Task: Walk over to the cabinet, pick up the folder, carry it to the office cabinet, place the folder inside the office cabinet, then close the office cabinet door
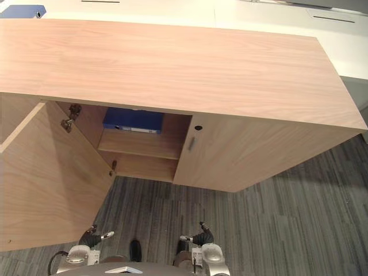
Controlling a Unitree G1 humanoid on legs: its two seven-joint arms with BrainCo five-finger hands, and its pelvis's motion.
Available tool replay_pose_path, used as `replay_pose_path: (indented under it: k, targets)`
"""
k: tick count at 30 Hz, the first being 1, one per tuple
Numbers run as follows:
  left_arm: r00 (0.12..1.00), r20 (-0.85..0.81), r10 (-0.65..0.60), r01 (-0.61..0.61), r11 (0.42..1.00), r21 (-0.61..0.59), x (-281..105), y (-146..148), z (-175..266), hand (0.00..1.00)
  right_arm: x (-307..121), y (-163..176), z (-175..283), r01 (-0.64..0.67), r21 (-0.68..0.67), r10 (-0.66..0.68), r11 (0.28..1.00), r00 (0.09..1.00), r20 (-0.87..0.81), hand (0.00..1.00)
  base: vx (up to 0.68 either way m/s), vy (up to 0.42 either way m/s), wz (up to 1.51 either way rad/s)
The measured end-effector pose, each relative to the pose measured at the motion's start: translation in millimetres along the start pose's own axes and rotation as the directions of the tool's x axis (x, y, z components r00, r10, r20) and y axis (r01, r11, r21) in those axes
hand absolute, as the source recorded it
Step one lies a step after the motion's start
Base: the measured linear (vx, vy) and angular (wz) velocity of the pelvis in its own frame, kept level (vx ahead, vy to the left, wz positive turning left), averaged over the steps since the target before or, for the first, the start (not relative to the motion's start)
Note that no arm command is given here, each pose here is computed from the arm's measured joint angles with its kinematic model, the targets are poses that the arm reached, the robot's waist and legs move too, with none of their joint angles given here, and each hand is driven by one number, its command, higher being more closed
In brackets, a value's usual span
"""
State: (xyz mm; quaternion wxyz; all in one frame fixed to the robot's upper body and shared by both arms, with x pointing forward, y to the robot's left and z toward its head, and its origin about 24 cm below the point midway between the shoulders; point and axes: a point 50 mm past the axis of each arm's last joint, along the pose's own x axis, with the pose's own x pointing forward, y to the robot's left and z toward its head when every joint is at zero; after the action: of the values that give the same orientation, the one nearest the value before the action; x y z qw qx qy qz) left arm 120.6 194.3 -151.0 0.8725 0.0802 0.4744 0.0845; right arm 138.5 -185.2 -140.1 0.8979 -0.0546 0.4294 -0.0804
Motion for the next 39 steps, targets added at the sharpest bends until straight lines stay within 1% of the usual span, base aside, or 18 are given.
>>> replay_pose_path:
  k: [7, 9, 10, 11, 12, 14, 16, 18, 19, 21, 24, 26, 30, 34, 36, 39]
  targets:
    - [0.999, -0.036, 0.004, -0.004, 1.0, -0.021, -3, -1, -11, 0.0, 1, 1, -8, -0.003, -0.009, 0.003, 1.0, 0.999, -0.048, 0.0, -0.04, -0.026, 0.13]
    - [0.999, -0.049, 0.024, -0.028, 0.996, -0.088, -3, 1, -12, 0.0, 1, 0, -10, 0.002, -0.007, -0.003, 1.0, 0.998, -0.057, 0.0, -0.07, -0.026, 0.26]
    - [0.997, -0.061, 0.044, -0.052, 0.989, -0.142, -3, 3, -13, 0.0, 1, -1, -11, 0.012, -0.004, -0.012, 1.0, 0.998, -0.061, 0.0, -0.12, -0.028, 0.25]
    - [0.993, -0.086, 0.077, -0.094, 0.971, -0.219, -4, 8, -18, 0.0, 1, 0, -12, 0.012, -0.004, -0.013, 1.0, 0.998, -0.069, 0.0, -0.1, -0.022, 0.2]
    - [0.991, -0.097, 0.091, -0.113, 0.962, -0.247, -5, 11, -20, 0.0, 1, 0, -12, 0.012, -0.004, -0.012, 1.0, 0.997, -0.072, 0.0, -0.1, -0.019, 0.21]
    - [0.982, -0.137, 0.128, -0.168, 0.924, -0.344, -7, 18, -29, 0.0, 1, -1, -14, 0.02, 0.003, -0.019, 1.0, 0.996, -0.086, 0.0, -0.12, -0.015, 0.23]
    - [0.979, -0.15, 0.142, -0.19, 0.903, -0.386, -8, 20, -32, 0.0, 1, -1, -15, 0.023, 0.005, -0.022, 1.0, 0.995, -0.092, 0.0, -0.11, -0.002, 0.09]
    - [0.967, -0.181, 0.18, -0.243, 0.866, -0.437, -12, 24, -39, 0.0, 0, -1, -17, 0.033, 0.02, -0.031, 0.999, 0.994, -0.102, 0.0, -0.12, 0.005, 0.15]
    - [0.965, -0.183, 0.19, -0.253, 0.86, -0.443, -12, 24, -39, 0.0, 0, -1, -17, 0.033, 0.02, -0.031, 0.999, 0.994, -0.101, 0.0, -0.1, 0.019, 0.34]
    - [0.965, -0.12, 0.232, -0.261, 0.835, -0.484, -12, 27, -23, 0.0, 0, -1, -17, 0.037, 0.018, -0.035, 0.999, 0.994, -0.101, 0.0, -0.06, 0.02, 0.35]
    - [0.959, -0.032, 0.28, -0.256, 0.815, -0.519, -12, 32, -3, 0.0, 0, 0, -16, 0.05, 0.019, -0.048, 0.999, 0.994, -0.095, 0.0, 0.0, 0.02, 0.13]
    - [0.933, 0.058, 0.355, -0.265, 0.787, -0.557, -15, 45, 20, 0.0, 0, 5, -13, 0.044, 0.019, -0.043, 0.999, 0.996, -0.081, 0.0, 0.06, 0.016, 0.15]
    - [0.875, 0.17, 0.453, -0.271, 0.75, -0.603, -24, 64, 49, 0.0, 0, 9, -9, 0.03, 0.003, -0.029, 1.0, 0.998, -0.061, 0.0, 0.12, 0.013, 0.11]
    - [0.848, 0.207, 0.488, -0.283, 0.748, -0.601, -28, 70, 59, 0.0, 1, 12, -3, 0.022, -0.001, -0.022, 1.0, 0.999, -0.042, 0.0, 0.12, 0.018, 0.12]
    - [0.831, 0.2, 0.52, -0.305, 0.725, -0.617, -30, 76, 59, 0.0, 3, 14, 2, 0.018, 0.0, -0.018, 1.0, 0.999, -0.029, 0.0, 0.05, 0.008, 0.08]
    - [0.812, 0.204, 0.547, -0.321, 0.71, -0.627, -34, 83, 57, 0.0, 4, 14, 11, 0.019, 0.005, -0.019, 1.0, 1.0, 0.008, 0.0, -0.03, 0.004, -0.05]
